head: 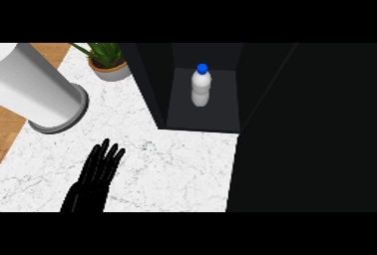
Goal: Pick up the bottled water, place it into the cabinet and close the cabinet
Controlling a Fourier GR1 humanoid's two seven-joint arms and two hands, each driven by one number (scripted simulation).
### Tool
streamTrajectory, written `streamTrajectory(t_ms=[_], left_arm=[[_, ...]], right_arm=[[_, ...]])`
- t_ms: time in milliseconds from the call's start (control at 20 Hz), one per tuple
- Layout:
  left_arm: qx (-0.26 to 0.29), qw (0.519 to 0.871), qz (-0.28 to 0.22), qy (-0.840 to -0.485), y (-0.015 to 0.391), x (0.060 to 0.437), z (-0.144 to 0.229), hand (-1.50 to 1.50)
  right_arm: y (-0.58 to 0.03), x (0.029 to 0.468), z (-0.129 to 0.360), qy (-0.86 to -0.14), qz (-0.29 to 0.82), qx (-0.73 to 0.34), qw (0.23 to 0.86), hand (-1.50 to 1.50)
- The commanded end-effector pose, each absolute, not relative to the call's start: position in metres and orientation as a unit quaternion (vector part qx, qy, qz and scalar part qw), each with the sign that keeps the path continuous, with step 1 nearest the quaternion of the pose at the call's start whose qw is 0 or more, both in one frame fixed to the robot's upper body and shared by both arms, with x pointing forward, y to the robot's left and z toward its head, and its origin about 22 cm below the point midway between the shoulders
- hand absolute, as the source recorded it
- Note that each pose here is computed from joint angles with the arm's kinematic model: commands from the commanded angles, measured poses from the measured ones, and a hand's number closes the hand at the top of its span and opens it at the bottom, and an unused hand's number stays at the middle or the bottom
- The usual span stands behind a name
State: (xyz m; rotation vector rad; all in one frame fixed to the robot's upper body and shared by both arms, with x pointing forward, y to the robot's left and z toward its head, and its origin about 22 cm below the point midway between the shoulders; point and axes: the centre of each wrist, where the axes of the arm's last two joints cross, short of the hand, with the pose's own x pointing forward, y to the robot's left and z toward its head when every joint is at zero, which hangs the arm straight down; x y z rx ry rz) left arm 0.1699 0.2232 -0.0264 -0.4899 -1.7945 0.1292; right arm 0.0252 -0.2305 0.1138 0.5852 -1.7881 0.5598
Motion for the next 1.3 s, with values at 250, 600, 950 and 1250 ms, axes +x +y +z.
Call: streamTrajectory(t_ms=[250, 600, 950, 1250], left_arm=[[-0.204, 0.584, 0.049, -0.785, 0.295, 0.136, -0.011, -1.5], [-0.213, 0.581, 0.029, -0.785, 0.331, 0.121, -0.003, -1.5], [-0.226, 0.583, 0.013, -0.78, 0.34, 0.119, 0.002, -1.5], [-0.225, 0.575, 0.003, -0.787, 0.355, 0.128, 0.013, -1.5]], right_arm=[[-0.209, 0.032, 0.164, -0.764, 0.317, 0.257, 0.5, 1.5], [-0.194, 0.043, 0.149, -0.726, 0.327, 0.298, 0.527, 1.5], [-0.183, 0.071, 0.146, -0.716, 0.409, 0.298, 0.48, 1.5], [-0.175, 0.09, 0.14, -0.705, 0.425, 0.286, 0.491, 1.5]])
